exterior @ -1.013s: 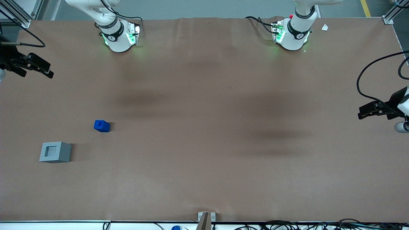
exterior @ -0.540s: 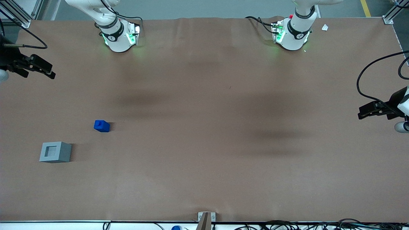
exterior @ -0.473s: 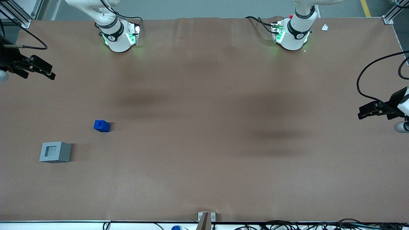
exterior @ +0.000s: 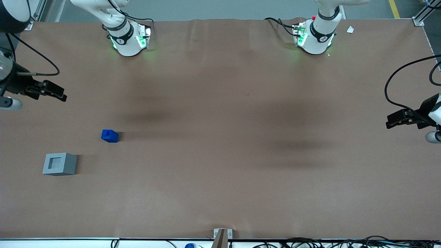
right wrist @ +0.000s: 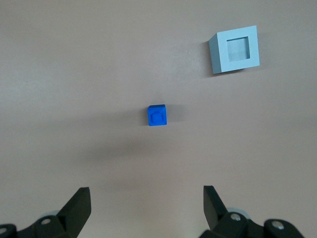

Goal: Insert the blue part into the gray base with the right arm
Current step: 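Move the open right gripper toward the blue block, then lower the right gripper over the blue block and close on it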

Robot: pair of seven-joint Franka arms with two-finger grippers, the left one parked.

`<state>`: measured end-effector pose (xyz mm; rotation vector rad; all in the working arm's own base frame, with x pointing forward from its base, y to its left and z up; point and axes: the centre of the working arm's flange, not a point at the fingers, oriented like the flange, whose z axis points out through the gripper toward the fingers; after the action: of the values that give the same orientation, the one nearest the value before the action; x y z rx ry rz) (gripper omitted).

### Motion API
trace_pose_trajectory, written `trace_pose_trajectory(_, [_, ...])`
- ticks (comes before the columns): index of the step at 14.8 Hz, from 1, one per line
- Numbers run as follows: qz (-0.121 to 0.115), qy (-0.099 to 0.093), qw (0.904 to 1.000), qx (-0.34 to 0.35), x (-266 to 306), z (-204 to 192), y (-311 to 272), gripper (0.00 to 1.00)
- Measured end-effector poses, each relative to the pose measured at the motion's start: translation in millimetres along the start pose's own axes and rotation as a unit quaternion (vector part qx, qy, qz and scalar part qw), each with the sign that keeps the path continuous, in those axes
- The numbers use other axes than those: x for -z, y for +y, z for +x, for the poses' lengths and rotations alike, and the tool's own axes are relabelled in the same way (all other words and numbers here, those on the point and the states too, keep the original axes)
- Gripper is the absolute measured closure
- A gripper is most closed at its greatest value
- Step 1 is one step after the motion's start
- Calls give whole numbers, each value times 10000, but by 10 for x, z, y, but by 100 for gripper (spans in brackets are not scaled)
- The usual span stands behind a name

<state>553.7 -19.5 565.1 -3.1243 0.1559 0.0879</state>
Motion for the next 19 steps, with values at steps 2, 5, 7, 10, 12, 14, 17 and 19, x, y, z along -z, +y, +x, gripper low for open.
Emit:
trace_pose_trajectory(2, [-25, -79, 10000, -2, -169, 95, -2, 0])
trace_pose_trajectory(5, [-31, -3, 10000, -4, -454, 196, -4, 0])
trace_pose_trajectory(7, [-32, 52, 10000, -6, -602, 219, -2, 0])
trace_pose_trajectory(10, [-27, 162, 9999, -10, -803, 234, 5, 0])
trace_pose_trajectory(12, [-27, 219, 9998, -23, -939, 250, 24, 0])
trace_pose_trajectory(14, [-29, 263, 9996, -4, -1034, 286, 43, 0])
trace_pose_trajectory(17, [-37, 225, 9997, -4, -1167, 340, 51, 0])
trace_pose_trajectory(19, [-45, 167, 9999, -2, -1306, 389, 51, 0])
